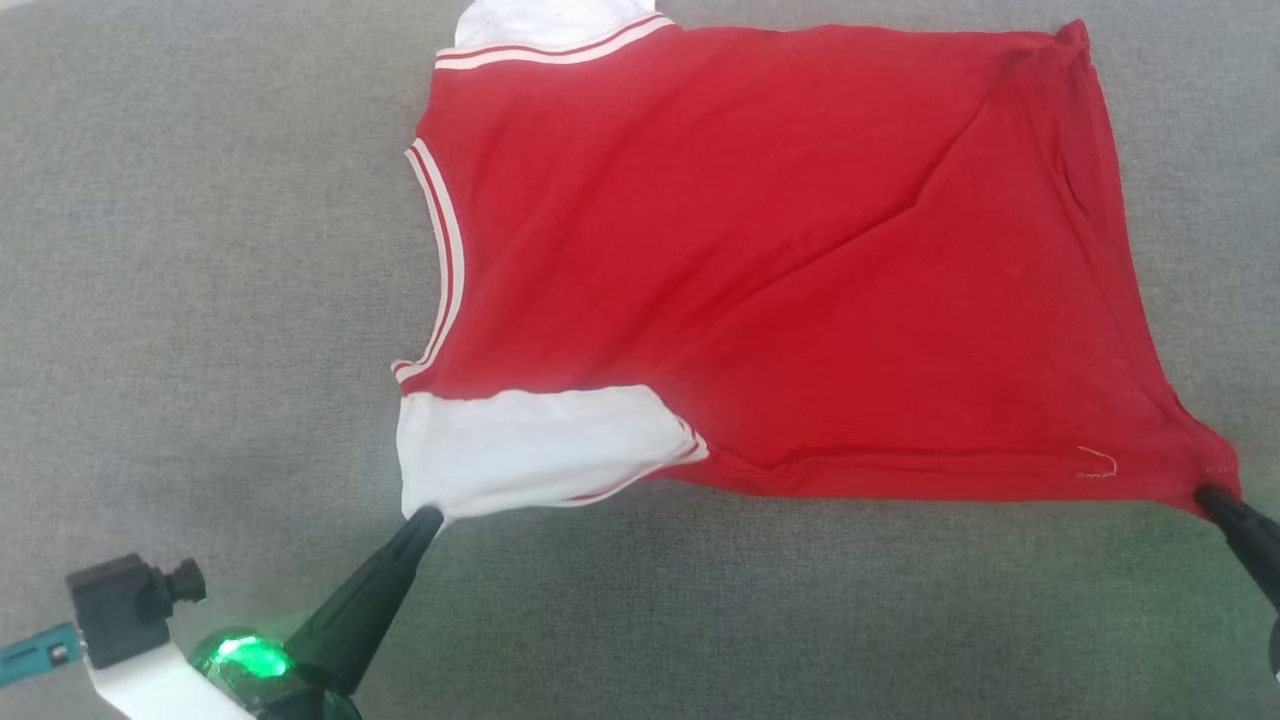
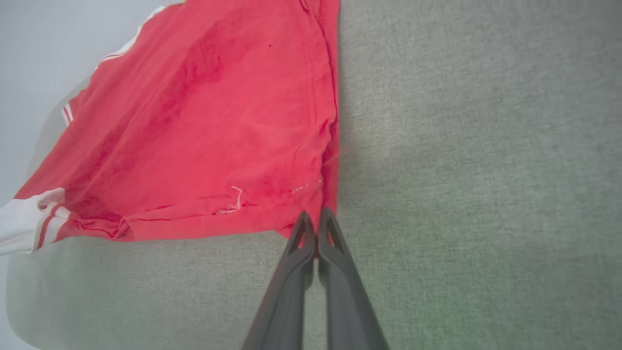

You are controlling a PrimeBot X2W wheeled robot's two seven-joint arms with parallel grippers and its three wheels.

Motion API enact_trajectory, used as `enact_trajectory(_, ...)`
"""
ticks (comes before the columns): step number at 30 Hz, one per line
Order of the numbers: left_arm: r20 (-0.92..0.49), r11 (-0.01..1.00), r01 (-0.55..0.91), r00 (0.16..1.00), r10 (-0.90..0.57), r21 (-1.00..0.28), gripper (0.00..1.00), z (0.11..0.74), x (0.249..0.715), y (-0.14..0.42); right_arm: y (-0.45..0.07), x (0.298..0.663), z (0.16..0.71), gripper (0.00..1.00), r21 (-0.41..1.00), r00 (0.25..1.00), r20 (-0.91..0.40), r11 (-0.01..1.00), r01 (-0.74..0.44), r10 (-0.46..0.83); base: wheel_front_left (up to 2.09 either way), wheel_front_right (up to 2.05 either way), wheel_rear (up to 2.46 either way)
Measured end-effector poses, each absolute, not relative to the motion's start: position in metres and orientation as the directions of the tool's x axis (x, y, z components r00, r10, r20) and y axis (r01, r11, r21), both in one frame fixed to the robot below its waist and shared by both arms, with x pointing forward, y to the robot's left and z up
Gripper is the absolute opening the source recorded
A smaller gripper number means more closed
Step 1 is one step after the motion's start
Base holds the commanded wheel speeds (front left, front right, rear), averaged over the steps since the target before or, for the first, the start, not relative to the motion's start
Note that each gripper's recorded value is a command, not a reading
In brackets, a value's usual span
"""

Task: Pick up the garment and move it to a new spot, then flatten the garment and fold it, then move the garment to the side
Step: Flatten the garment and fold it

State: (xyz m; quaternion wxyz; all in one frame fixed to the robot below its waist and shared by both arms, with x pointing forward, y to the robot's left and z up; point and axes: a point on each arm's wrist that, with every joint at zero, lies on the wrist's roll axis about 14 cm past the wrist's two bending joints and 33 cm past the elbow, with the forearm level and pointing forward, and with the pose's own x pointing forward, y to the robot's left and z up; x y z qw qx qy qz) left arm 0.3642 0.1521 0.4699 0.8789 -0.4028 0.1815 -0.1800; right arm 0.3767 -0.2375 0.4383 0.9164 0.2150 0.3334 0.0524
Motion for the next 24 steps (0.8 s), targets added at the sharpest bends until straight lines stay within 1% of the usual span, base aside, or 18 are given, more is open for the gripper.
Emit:
enact_trajectory(4,-0.115,0.604,0.242,0.864,-0.491,-0.759,0.0,0.486,0.375,0.144,-0.237,0.386,0.448,0.0,0.439,0.797,-0.557,0.898,0.041,0.236,0.0,0.0,0.0)
enact_trajectory(5,-0.075,0.595,0.29,0.856,-0.512,-0.749,0.0,0.497,0.386,0.139,-0.233,0.399,0.453,0.0,0.464,0.812,-0.527,0.885,0.025,0.253,0.0,0.0,0.0)
enact_trajectory(7,-0.037,0.591,0.336,0.848,-0.528,-0.734,0.0,0.508,0.403,0.135,-0.228,0.414,0.457,0.0,0.474,0.817,-0.508,0.88,0.002,0.272,0.0,0.0,0.0)
enact_trajectory(12,0.06,0.571,0.4,0.852,-0.521,-0.717,0.0,0.536,0.459,0.134,-0.234,0.457,0.459,0.0,0.467,0.838,-0.482,0.884,-0.002,0.257,0.0,0.0,0.0)
enact_trajectory(14,0.071,0.571,0.392,0.862,-0.501,-0.722,0.0,0.539,0.479,0.138,-0.235,0.473,0.458,0.0,0.471,0.845,-0.472,0.882,0.001,0.251,0.0,0.0,0.0)
enact_trajectory(19,0.051,0.628,0.322,0.911,-0.409,-0.708,0.0,0.525,0.525,0.162,-0.24,0.505,0.447,0.0,0.464,0.856,-0.469,0.885,0.032,0.215,0.0,0.0,0.0)
enact_trajectory(24,-0.073,0.691,0.218,0.928,-0.365,-0.689,0.0,0.478,0.546,0.175,-0.237,0.521,0.427,0.0,0.439,0.845,-0.495,0.897,0.041,0.204,0.0,0.0,0.0)
